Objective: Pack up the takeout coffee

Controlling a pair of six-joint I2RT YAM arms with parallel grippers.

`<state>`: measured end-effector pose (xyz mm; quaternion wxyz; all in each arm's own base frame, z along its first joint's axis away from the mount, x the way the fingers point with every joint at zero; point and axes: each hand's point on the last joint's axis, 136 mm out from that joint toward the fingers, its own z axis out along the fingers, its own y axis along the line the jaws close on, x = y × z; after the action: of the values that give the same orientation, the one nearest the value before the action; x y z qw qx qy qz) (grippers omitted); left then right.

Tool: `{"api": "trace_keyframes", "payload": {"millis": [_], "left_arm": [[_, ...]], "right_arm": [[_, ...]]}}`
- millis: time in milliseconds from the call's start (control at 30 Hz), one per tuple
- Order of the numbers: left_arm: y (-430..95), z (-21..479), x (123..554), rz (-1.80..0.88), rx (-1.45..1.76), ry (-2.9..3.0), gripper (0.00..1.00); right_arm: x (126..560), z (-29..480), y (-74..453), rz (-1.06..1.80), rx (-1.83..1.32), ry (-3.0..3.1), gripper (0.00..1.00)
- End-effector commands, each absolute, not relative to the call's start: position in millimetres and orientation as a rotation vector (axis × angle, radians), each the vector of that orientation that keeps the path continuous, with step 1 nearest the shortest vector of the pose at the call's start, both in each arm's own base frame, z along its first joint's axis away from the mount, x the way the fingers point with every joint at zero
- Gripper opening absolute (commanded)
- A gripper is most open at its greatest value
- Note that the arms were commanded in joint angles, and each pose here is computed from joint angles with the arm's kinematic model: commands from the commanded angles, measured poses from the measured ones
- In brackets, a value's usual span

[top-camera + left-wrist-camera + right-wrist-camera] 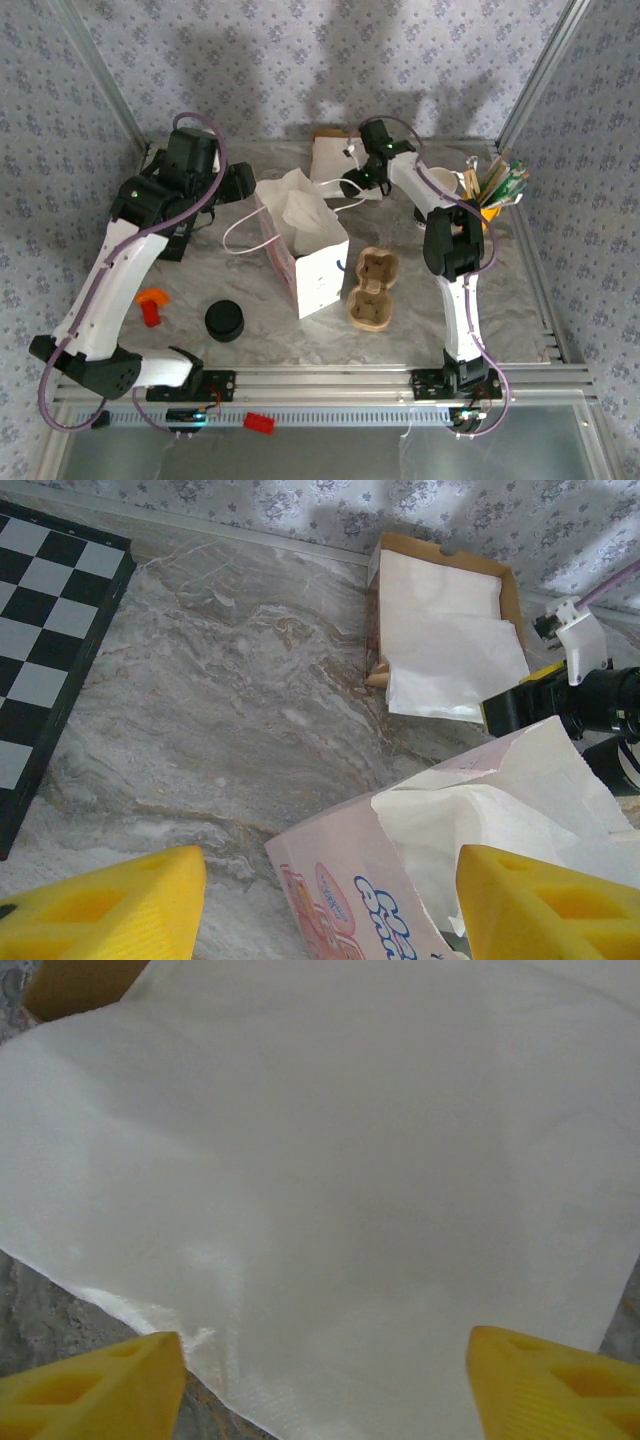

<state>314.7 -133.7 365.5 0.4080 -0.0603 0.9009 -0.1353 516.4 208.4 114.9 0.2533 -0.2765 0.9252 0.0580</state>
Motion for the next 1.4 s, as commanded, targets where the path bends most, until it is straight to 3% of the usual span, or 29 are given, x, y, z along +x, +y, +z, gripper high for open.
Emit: {"api": "trace_keyframes", "payload": {"millis": [0,233,467,767,900,1100,1200,1367], "left_arm": [[-129,374,311,-0.342,-0.145,2.239,0.67],[-123,376,310,-0.316,-0.152,2.224,0.67],[-122,376,310,-0.307,-0.147,2.225,0.67],[-123,375,310,-0.306,-0.142,2.227,0.68],[-124,375,310,-0.310,-0.141,2.231,0.68],[-123,375,310,-0.307,-0.141,2.231,0.68],[-123,375,310,-0.306,-0.141,2.230,0.68],[-123,375,311,-0.305,-0.140,2.228,0.68]], "right_arm": [[514,118,215,0.032,-0.940,2.430,0.84],[527,98,217,-0.230,-1.028,2.374,0.92],[534,82,215,-0.372,-1.065,2.341,0.90],[522,70,227,-0.319,-1.186,2.302,0.86],[509,69,235,-0.306,-1.253,2.259,0.87],[528,65,216,-0.502,-1.171,2.233,0.94],[536,72,211,-0.541,-1.126,2.224,0.90],[536,93,219,-0.502,-1.099,2.185,0.74]]}}
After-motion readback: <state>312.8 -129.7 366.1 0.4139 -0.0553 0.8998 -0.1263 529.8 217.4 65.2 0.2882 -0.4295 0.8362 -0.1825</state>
